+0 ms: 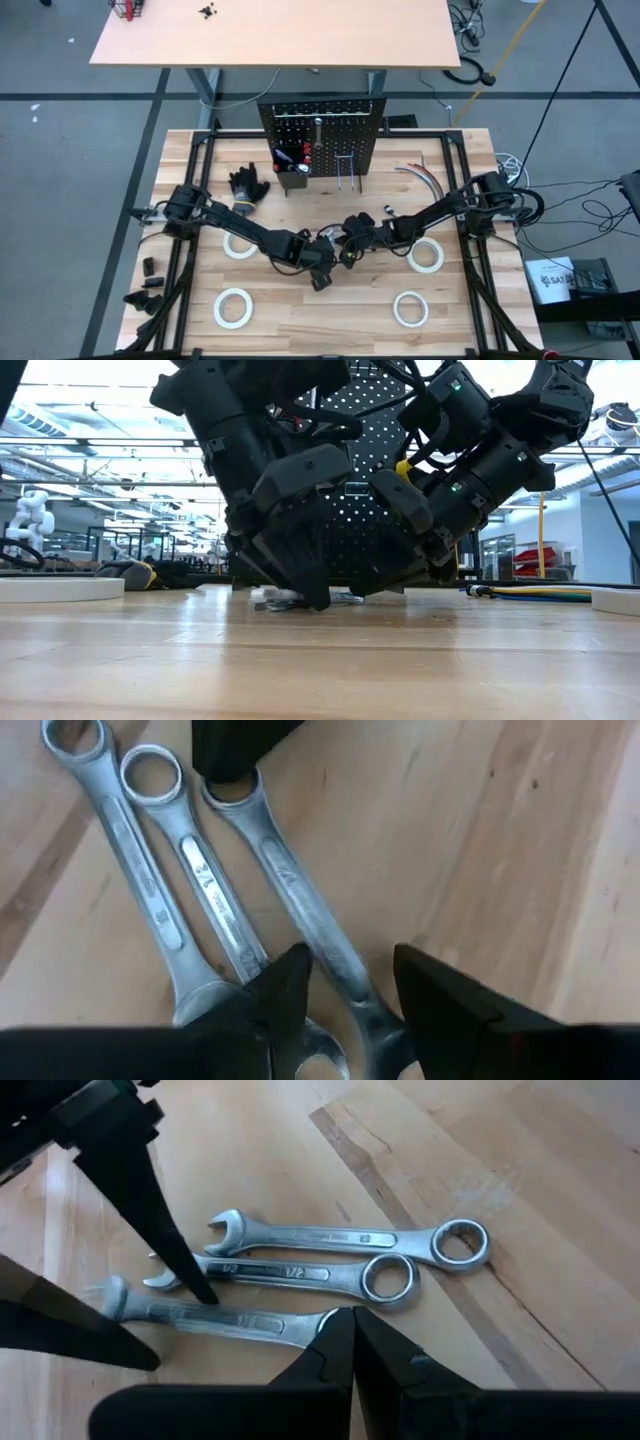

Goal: Hang tools onto peg board
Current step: Hang the wrench on the peg board

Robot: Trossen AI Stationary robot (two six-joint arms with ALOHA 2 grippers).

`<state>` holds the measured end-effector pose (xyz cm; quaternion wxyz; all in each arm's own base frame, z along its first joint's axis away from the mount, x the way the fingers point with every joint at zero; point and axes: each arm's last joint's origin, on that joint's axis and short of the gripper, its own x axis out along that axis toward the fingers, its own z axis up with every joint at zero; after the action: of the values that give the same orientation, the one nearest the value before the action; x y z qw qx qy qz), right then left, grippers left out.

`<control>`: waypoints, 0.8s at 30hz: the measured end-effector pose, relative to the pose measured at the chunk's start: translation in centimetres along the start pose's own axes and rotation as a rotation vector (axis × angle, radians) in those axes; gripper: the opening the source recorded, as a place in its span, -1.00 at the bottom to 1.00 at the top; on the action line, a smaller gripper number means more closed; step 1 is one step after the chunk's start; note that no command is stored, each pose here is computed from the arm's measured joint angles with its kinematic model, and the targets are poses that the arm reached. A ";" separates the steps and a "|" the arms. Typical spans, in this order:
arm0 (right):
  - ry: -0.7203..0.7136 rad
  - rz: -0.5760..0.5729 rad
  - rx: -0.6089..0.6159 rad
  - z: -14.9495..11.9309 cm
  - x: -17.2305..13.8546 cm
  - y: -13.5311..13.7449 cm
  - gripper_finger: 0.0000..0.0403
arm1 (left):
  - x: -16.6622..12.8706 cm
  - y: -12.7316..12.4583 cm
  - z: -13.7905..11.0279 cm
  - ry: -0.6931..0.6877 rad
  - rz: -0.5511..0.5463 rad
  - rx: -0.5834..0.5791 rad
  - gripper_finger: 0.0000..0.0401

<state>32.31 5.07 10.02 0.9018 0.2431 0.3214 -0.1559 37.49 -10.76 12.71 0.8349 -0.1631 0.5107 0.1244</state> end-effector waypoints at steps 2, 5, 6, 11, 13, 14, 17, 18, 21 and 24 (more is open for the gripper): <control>0.001 -0.001 0.001 0.0 0.0 0.0 -1.00 | 0.0 0.1 -0.1 0.013 0.016 -0.007 -0.23; 0.002 0.000 0.001 0.0 0.0 0.0 -1.00 | 0.0 0.6 -0.2 0.040 0.038 -0.051 -0.23; 0.002 -0.001 0.001 0.0 0.0 0.0 -1.00 | 0.0 0.6 -0.2 0.046 0.033 -0.051 -0.23; 0.001 0.000 0.000 0.0 0.0 0.0 -1.00 | 0.1 0.6 -0.3 0.057 0.023 -0.049 -0.24; 0.001 0.000 0.000 0.0 0.0 0.0 -1.00 | 0.1 0.6 -0.3 0.060 0.024 -0.051 -0.29; 0.001 0.000 0.000 0.0 0.0 0.0 -1.00 | 0.1 0.6 -0.3 0.061 0.024 -0.051 -0.33; 0.001 0.000 0.000 0.0 0.0 0.0 -1.00 | 0.1 0.8 -0.3 0.066 0.031 -0.058 -0.50; 0.001 0.000 0.000 0.0 0.0 0.0 -1.00 | 0.1 0.8 -0.3 0.067 0.033 -0.071 -0.58; 0.005 0.006 -0.003 -0.1 0.0 0.1 -1.00 | 0.2 1.0 -0.3 0.073 0.041 -0.096 -0.81; -0.001 0.017 -0.009 -0.1 -0.1 0.3 -1.00 | 0.2 1.1 -0.3 0.078 0.040 -0.099 -0.90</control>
<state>32.32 5.40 10.08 0.9044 0.2416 0.3197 -0.1468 36.91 -9.90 12.25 0.8027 -0.1987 0.5392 0.1597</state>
